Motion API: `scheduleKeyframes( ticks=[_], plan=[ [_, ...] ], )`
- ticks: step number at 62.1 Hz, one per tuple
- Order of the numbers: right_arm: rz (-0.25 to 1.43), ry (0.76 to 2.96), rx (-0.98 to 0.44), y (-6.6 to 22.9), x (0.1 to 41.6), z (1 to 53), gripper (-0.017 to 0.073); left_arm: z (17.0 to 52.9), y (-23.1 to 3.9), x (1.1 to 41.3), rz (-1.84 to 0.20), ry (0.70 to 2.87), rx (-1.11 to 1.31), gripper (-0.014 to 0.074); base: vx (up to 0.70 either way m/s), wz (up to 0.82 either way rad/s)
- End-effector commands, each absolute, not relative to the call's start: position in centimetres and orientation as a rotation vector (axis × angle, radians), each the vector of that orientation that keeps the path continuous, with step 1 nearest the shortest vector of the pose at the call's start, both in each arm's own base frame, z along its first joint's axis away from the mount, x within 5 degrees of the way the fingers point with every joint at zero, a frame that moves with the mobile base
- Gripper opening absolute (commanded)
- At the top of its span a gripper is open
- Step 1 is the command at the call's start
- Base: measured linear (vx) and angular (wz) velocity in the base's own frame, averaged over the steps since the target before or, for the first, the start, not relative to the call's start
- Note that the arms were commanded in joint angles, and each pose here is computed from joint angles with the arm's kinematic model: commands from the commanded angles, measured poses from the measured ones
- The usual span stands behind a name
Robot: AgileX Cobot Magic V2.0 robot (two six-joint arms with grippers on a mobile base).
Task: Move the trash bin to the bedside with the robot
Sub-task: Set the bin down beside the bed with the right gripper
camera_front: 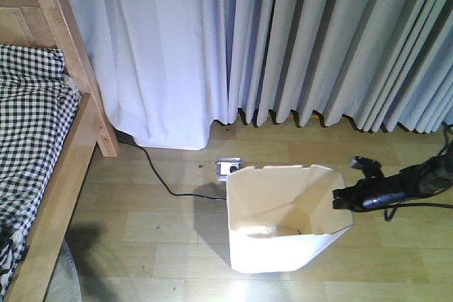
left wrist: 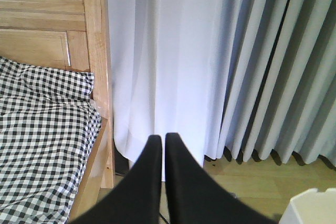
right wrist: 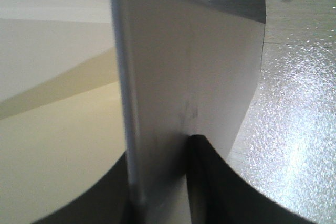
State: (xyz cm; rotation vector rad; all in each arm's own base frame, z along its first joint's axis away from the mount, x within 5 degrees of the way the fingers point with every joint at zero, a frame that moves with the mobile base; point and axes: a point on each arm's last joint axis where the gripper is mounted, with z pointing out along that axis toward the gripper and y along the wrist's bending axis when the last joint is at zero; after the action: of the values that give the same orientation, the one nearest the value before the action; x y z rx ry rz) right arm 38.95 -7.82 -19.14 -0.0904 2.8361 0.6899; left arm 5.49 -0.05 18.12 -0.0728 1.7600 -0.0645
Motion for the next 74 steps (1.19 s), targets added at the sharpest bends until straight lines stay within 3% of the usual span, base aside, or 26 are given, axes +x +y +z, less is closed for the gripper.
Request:
scheduleKeyframes(
  ticks=[1, 14, 28, 54, 74],
  plan=[
    [0.920, 2.697, -0.108, -6.0, 42.0, -15.4, 0.0022, 18.4, 0.0, 5.5, -0.071, 1.687, -0.080, -0.0006, 0.00, 0.00],
    [0.903, 2.720, -0.099, -4.7, 42.2, -17.5, 0.0032, 18.4, 0.0, 5.5, -0.071, 1.687, -0.080, -0.0006, 0.00, 0.00],
    [0.859, 2.735, -0.002, -4.8, 41.6, -19.0, 0.0050, 18.4, 0.0, 5.5, -0.071, 1.687, -0.080, -0.0006, 0.00, 0.00],
    [0.848, 2.742, 0.010, -4.8, 41.4, -19.4, 0.0095, 18.4, 0.0, 5.5, -0.071, 1.687, -0.080, -0.0006, 0.00, 0.00],
    [0.851, 2.742, 0.010, -4.8, 41.4, -19.4, 0.0185, 18.4, 0.0, 5.5, -0.071, 1.687, -0.080, -0.0006, 0.00, 0.00]
  ],
)
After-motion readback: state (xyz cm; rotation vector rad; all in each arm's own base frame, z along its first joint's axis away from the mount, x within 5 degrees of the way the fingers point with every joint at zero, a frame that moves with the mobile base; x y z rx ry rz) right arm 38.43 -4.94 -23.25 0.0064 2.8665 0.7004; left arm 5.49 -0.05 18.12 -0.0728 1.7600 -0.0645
